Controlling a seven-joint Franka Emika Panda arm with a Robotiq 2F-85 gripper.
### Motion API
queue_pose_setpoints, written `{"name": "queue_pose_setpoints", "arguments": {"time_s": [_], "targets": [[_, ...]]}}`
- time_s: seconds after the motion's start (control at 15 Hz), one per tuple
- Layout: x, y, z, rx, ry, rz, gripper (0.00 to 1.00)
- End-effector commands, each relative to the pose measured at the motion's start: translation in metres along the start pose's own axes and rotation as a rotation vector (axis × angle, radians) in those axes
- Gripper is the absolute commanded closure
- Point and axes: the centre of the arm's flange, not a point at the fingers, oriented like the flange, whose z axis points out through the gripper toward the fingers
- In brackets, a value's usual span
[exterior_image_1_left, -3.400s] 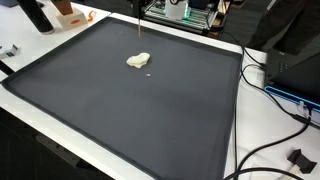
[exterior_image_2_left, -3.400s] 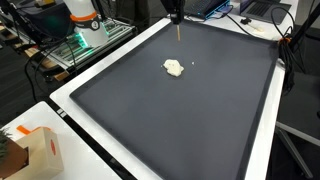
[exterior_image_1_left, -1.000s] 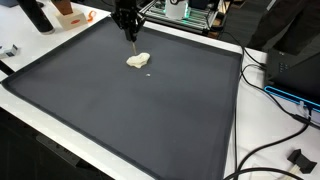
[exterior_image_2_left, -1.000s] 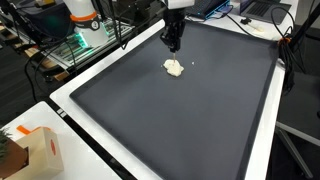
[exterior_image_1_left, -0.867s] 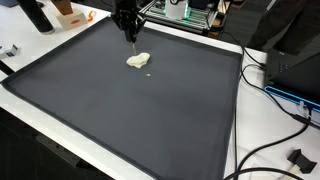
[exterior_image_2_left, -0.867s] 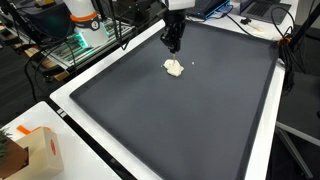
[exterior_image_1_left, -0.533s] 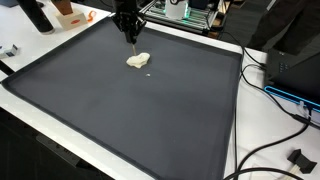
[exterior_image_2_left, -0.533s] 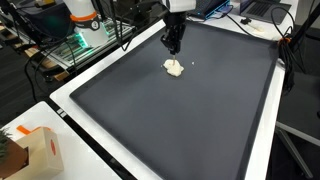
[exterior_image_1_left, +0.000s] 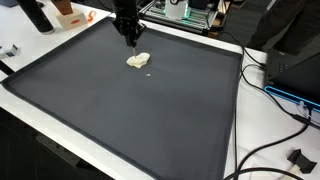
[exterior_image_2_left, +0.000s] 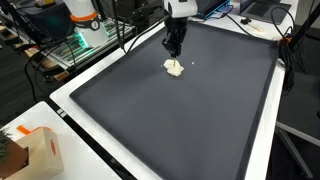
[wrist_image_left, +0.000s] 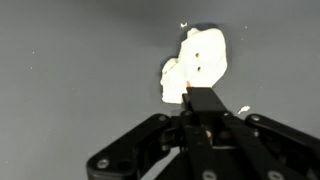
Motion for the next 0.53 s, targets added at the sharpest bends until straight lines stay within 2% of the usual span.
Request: {"name": "queue_pose_setpoints", "arguments": {"time_s": [0.0,0.47], "targets": [[0.0144,0.0015,0.0028,-0.008,-0.031,-0.015,0.97],[0.0175,0.0009,0.0111,-0.011,-0.042,-0.013,0.97]]}}
